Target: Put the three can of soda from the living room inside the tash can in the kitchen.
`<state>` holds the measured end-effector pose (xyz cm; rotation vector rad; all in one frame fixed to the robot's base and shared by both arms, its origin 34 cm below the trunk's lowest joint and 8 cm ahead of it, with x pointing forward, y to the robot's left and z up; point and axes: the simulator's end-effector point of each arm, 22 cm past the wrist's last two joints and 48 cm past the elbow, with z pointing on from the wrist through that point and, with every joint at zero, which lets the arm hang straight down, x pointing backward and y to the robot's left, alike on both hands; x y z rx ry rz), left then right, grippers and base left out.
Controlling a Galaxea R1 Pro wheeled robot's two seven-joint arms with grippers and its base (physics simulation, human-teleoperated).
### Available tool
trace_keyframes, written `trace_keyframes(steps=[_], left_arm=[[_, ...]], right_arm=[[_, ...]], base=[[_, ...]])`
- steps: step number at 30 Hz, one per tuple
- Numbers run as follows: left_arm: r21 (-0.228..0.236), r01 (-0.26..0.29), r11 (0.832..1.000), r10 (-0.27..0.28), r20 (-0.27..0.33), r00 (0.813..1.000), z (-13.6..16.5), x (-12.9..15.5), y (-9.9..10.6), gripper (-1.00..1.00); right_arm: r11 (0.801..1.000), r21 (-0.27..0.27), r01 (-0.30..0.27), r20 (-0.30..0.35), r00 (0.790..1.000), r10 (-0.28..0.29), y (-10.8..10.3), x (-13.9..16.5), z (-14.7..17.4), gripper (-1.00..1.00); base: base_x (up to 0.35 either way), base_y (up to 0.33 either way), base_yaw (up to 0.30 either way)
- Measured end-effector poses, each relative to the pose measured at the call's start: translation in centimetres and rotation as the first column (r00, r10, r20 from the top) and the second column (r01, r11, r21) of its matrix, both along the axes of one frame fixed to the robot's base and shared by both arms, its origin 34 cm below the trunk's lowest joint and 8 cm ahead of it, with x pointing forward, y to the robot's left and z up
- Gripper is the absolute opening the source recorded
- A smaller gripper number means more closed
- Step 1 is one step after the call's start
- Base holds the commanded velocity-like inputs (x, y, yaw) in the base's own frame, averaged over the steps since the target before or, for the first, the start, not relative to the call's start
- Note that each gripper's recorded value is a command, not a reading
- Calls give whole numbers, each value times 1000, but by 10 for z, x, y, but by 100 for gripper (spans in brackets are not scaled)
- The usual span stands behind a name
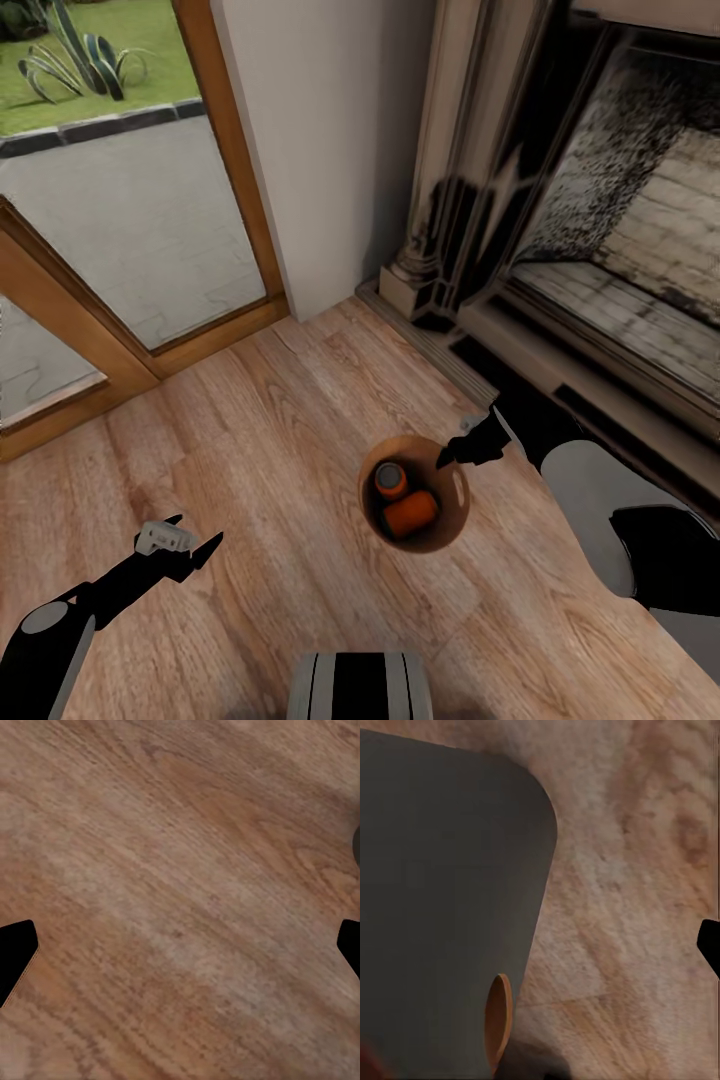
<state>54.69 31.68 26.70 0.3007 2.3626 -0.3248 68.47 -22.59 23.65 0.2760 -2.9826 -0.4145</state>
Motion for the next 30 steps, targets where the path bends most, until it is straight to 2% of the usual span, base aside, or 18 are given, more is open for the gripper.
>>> trace_keyframes(steps=[30], left_arm=[[11, -13, 1000, 12, 107, 994, 58, 24, 3, 100]], right_arm=[[1000, -5, -3, 119, 993, 3, -1, 25, 76, 100]], base=[[0, 0, 0]])
